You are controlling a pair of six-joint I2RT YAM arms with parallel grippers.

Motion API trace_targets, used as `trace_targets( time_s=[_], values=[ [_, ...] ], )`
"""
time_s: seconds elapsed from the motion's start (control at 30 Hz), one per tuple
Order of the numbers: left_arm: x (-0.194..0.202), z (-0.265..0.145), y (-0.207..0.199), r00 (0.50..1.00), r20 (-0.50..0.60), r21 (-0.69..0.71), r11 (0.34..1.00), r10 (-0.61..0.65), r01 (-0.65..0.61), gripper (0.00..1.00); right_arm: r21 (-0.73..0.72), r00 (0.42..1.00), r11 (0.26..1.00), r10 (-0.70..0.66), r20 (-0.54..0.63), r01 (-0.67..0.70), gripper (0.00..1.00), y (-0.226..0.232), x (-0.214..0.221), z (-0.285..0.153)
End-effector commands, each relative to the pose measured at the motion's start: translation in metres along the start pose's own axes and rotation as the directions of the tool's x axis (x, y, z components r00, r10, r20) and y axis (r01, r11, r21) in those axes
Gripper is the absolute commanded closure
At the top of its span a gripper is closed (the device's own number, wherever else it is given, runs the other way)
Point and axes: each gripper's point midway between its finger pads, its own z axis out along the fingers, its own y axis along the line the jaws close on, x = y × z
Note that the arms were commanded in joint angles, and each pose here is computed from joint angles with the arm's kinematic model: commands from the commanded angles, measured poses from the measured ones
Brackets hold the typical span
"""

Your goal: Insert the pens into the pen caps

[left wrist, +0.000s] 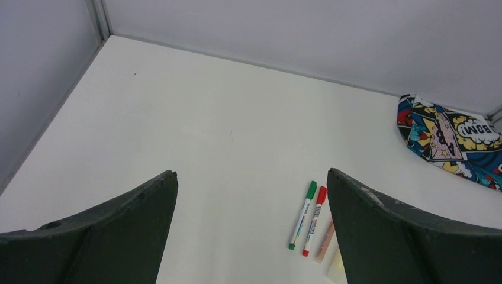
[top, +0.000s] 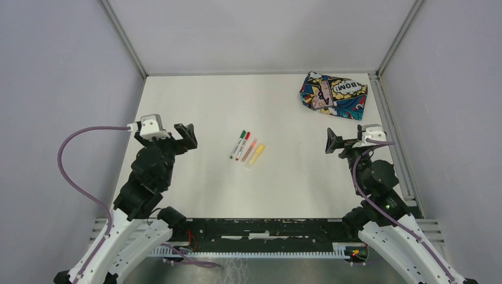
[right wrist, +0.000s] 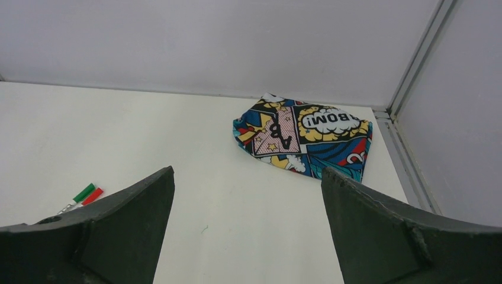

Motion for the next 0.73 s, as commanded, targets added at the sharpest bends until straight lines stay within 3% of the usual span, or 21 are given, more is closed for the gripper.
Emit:
trace_targets(
  time_s=[0.0,0.7],
  values=[
    [-0.006,-0.003,0.017,0.993,0.071,-0.080,0.991,-0.099,0.105,0.00,0.051,0.999,0.998,-0.018,-0.041,0.020,0.02,-0.009,0.008,0.000],
    [0.005,-0.015,0.041,0.992,0.083,-0.161,0.982,-0.090,0.103,0.00,0.097,1.000,0.995,-0.001,-0.022,0.003,0.02,-0.022,0.008,-0.012]
  ],
)
